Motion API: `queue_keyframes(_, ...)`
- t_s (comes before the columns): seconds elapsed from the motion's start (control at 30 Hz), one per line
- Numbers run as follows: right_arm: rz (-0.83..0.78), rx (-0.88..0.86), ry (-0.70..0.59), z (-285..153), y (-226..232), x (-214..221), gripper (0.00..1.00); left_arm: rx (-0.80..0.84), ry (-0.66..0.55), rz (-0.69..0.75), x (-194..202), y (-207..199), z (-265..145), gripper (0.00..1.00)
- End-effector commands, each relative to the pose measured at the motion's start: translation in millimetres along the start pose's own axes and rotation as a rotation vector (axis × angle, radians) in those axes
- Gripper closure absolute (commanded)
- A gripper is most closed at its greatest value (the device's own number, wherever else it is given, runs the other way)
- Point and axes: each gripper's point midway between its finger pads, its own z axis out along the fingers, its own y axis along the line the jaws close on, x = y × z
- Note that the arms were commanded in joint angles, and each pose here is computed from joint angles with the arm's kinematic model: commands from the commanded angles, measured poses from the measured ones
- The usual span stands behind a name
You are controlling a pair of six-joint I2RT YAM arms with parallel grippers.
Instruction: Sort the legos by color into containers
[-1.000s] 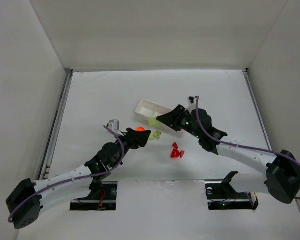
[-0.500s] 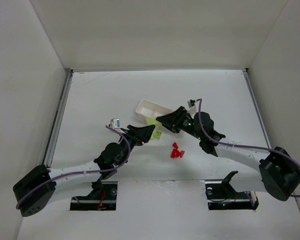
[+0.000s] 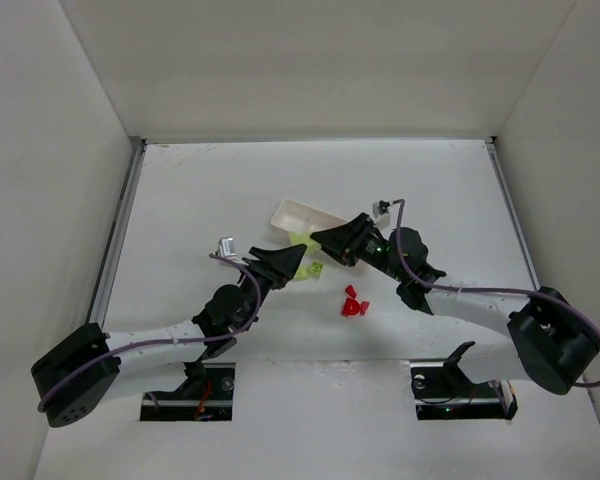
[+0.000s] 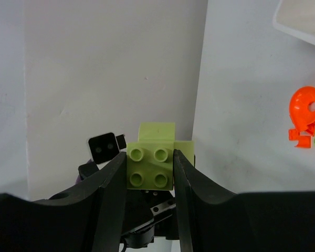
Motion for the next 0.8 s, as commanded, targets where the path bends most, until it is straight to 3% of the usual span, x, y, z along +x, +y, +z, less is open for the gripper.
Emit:
queue_keyframes(0.0, 0.007, -0.098, 0.010, -0.3, 20.5, 3.0, 0.76, 0.087, -0.054, -0.087, -13.3, -33.7, 6.3, 0.34)
queue_keyframes(0.3, 0.013, -0.080, 0.014, -0.3, 9.9, 6.8, 0.76, 0.089, -0.059, -0.081, -12.9, -31.9, 10.7, 0.48)
queue_keyframes(0.47, 0.026, -0.093, 0.027, 1.9, 9.7, 10.4, 0.76, 0.098, -0.046, -0.087, -8.0, -35.0, 14.5, 0.51)
queue_keyframes(0.77, 0.032, -0.082, 0.018, -5.1, -0.3, 7.7, 0.76, 0.130, -0.071, -0.099, -18.7, -42.3, 9.6, 0.85)
